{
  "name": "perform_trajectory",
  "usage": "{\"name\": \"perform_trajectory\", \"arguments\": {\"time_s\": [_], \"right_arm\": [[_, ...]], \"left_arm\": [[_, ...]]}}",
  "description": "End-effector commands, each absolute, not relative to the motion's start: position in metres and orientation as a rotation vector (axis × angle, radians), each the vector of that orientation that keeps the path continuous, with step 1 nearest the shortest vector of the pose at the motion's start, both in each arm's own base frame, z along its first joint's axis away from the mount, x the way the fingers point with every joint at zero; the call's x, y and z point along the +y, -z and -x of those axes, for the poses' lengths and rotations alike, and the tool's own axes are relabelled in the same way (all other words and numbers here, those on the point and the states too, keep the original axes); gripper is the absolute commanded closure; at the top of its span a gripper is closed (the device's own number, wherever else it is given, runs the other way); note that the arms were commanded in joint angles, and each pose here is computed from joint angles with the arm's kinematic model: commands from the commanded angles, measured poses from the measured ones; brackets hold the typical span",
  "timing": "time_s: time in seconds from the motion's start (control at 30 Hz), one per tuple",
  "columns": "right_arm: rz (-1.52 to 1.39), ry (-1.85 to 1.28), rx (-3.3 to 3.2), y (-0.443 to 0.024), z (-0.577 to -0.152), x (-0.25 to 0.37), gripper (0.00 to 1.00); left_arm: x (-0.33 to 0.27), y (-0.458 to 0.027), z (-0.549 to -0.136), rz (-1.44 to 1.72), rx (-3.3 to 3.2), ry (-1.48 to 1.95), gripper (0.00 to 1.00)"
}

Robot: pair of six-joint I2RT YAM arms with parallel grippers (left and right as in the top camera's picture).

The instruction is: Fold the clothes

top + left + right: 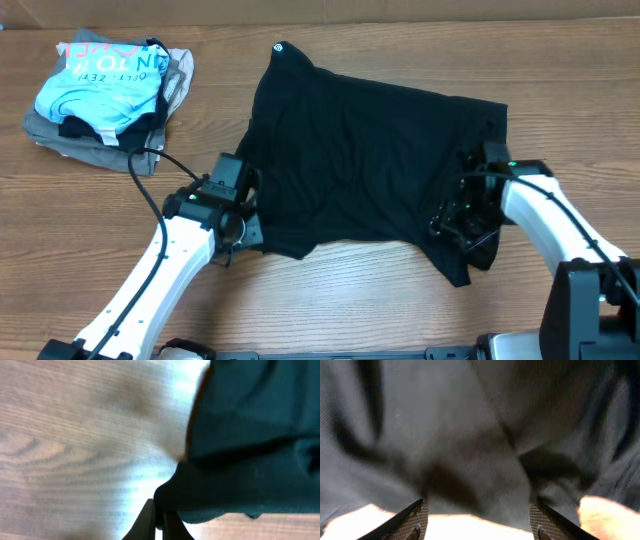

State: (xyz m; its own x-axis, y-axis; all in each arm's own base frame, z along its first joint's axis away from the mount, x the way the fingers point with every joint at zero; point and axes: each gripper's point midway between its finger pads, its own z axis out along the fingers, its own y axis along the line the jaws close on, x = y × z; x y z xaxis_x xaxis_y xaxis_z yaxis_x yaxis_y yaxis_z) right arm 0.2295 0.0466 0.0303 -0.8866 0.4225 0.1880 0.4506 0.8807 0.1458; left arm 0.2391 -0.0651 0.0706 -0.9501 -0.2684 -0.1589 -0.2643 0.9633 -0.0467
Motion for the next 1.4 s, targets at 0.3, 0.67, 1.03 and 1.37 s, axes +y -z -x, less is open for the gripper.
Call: {"name": "perform_trajectory", "arguments": {"time_s": [0.3, 0.67, 1.03, 1.37], "right_arm": [[0.780, 0.164, -3.013, -0.024, -0.251, 0.030, 0.41], [0.613, 0.250, -2.994, -0.005, -0.228, 0.062, 0.44], [0.657, 0.252, -3.023, -0.020, -0.246, 0.057, 0.96], [0.962, 0.075, -3.105, -0.069, -0.293, -0.031, 0.96]], "left_arm": [[-0.038, -0.080, -0.269, 0.432, 2.822, 0.003, 0.96], [-0.039, -0.080, -0.271, 0.431, 2.815, 0.013, 0.96], [-0.039, -0.080, -0.271, 0.400, 2.820, 0.008, 0.96], [-0.034, -0.079, -0.267, 0.403, 2.830, -0.033, 0.96]]}}
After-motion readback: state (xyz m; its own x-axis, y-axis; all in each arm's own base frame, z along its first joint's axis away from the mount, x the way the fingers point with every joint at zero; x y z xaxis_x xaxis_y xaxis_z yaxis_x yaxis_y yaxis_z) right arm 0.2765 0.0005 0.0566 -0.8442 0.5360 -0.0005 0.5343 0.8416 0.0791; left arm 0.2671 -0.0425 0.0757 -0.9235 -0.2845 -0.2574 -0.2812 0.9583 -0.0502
